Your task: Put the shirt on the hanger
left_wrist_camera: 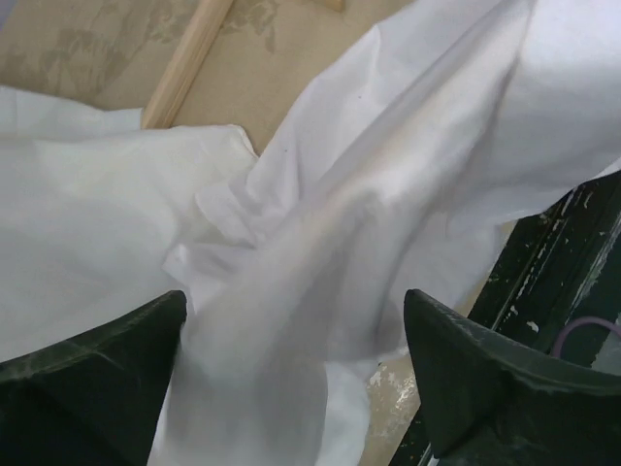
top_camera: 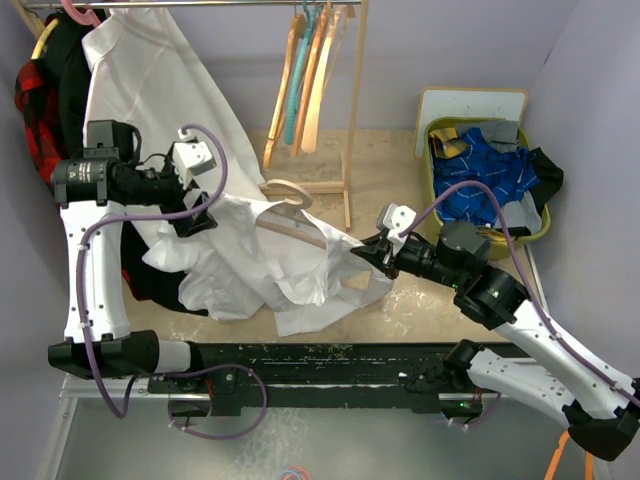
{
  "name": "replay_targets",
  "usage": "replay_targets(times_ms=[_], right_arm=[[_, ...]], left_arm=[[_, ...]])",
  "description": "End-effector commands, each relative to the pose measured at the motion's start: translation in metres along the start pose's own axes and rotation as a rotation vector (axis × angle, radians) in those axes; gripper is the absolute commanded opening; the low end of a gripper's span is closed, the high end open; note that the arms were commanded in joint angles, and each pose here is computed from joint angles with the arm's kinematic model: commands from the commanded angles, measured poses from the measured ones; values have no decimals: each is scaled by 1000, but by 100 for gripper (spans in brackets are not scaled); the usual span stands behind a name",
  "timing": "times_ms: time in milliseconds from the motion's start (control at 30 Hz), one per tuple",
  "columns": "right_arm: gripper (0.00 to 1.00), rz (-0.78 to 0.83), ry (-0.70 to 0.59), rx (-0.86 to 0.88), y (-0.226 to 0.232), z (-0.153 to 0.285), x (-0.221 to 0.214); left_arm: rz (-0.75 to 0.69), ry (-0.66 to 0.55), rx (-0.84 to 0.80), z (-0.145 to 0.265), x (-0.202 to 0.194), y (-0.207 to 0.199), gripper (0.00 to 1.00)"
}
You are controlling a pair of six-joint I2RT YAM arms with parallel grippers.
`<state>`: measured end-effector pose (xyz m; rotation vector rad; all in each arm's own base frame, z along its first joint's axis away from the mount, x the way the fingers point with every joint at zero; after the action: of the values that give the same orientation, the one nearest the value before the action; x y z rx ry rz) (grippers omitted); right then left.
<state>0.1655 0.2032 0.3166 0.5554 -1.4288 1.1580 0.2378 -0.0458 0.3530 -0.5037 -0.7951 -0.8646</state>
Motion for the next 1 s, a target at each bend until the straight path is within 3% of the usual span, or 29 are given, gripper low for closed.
replay_targets(times_ms=[0, 200, 300, 367, 433, 567, 700, 833, 967], right_arm=[[0, -3, -2, -78, -15, 3, 12], [0, -10, 22, -43, -17, -12, 11], [0, -5, -21, -21, -20, -14, 29], [0, -8, -68, 3, -21, -17, 44], [0, -23, -98, 20, -23, -24, 61], [0, -74, -113, -40, -28, -48, 97], [0, -109, -107, -58, -9, -80, 137], [0, -237, -117, -159, -11, -101, 162], [0, -451, -167, -473, -42, -100, 176]], left_arm=[[7, -96, 85, 27, 29, 1, 100], [-38, -305, 148, 83, 93, -38, 99], [-84, -406, 279, 117, 121, -51, 99], [52, -540, 479, 145, 143, -41, 99], [316, -757, 836, 190, 156, -14, 99], [594, -1038, 1450, 271, 137, 13, 99], [662, -1093, 1803, 310, 117, 12, 99], [655, -1043, 1896, 312, 109, 17, 99], [668, -979, 1907, 302, 100, 26, 99]])
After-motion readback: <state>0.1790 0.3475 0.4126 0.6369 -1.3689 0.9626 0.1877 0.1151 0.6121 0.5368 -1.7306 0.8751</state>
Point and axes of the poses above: each gripper's point midway between its finger pads, its own z axis back along the fingers, its own y axis along the line the jaws close on, x = y × z, the point moved 5 cm from there along z, back along the fingers, and after that the axes turned 11 degrees about z, right-handed, at the moved point
